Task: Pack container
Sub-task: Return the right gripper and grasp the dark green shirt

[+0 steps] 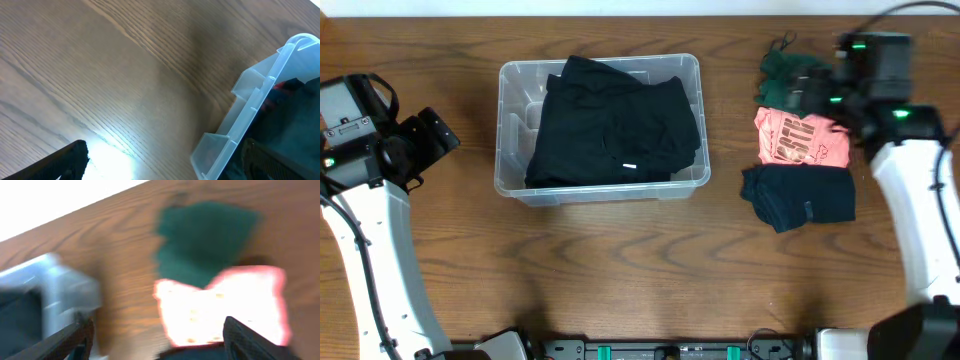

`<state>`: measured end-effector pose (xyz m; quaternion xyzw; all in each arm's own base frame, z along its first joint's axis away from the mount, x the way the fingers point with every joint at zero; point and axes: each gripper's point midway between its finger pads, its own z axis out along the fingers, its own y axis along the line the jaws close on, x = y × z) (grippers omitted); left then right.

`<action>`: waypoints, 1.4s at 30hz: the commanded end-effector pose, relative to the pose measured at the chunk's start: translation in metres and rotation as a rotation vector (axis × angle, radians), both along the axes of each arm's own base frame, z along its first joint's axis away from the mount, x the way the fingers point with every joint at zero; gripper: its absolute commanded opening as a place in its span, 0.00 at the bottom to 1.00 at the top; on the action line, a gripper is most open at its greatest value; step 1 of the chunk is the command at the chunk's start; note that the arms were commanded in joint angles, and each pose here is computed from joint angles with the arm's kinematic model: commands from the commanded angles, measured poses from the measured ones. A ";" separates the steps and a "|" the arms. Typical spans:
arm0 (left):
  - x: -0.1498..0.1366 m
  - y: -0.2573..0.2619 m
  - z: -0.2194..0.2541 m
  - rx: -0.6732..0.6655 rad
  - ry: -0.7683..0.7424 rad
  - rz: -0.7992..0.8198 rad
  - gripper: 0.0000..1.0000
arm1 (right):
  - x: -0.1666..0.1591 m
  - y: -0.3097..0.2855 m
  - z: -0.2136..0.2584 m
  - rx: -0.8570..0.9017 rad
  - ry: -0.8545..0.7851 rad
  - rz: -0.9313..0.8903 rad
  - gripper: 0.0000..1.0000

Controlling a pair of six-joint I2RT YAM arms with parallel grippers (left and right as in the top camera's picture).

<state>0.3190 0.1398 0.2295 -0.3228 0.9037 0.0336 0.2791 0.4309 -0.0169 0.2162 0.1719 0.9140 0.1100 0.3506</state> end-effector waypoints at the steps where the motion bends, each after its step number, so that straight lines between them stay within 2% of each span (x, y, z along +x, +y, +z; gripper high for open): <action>1: 0.000 0.003 0.001 0.005 0.000 0.017 0.98 | 0.001 -0.049 -0.017 0.054 0.031 -0.054 0.82; 6: 0.000 0.003 0.001 0.005 0.000 0.017 0.98 | 0.012 -0.094 -0.051 0.209 0.032 -0.086 0.84; 8: 0.000 0.003 0.001 0.005 0.000 0.017 0.98 | 0.025 -0.096 -0.066 0.283 0.010 -0.049 0.84; 14: 0.000 0.003 0.001 0.005 0.000 0.017 0.98 | 0.060 -0.105 -0.136 0.401 0.026 -0.103 0.84; 20: 0.000 0.003 0.001 0.005 0.000 0.017 0.98 | 0.075 -0.087 -0.189 0.589 0.061 -0.104 0.85; 25: 0.000 0.003 0.001 0.005 0.000 0.017 0.98 | 0.083 -0.062 -0.212 0.705 0.085 -0.082 0.85; 32: 0.000 0.003 0.001 0.005 0.000 0.017 0.98 | 0.096 -0.039 -0.213 0.697 0.056 -0.031 0.86; 35: 0.000 0.003 0.001 0.005 0.000 0.017 0.98 | 0.099 -0.036 -0.211 0.719 0.057 -0.050 0.78; 38: 0.000 0.003 0.001 0.005 0.000 0.017 0.98 | 0.099 -0.038 -0.212 0.718 0.060 -0.059 0.60; 42: 0.000 0.003 0.001 0.005 0.000 0.017 0.98 | 0.100 -0.042 -0.213 0.712 0.061 -0.082 0.43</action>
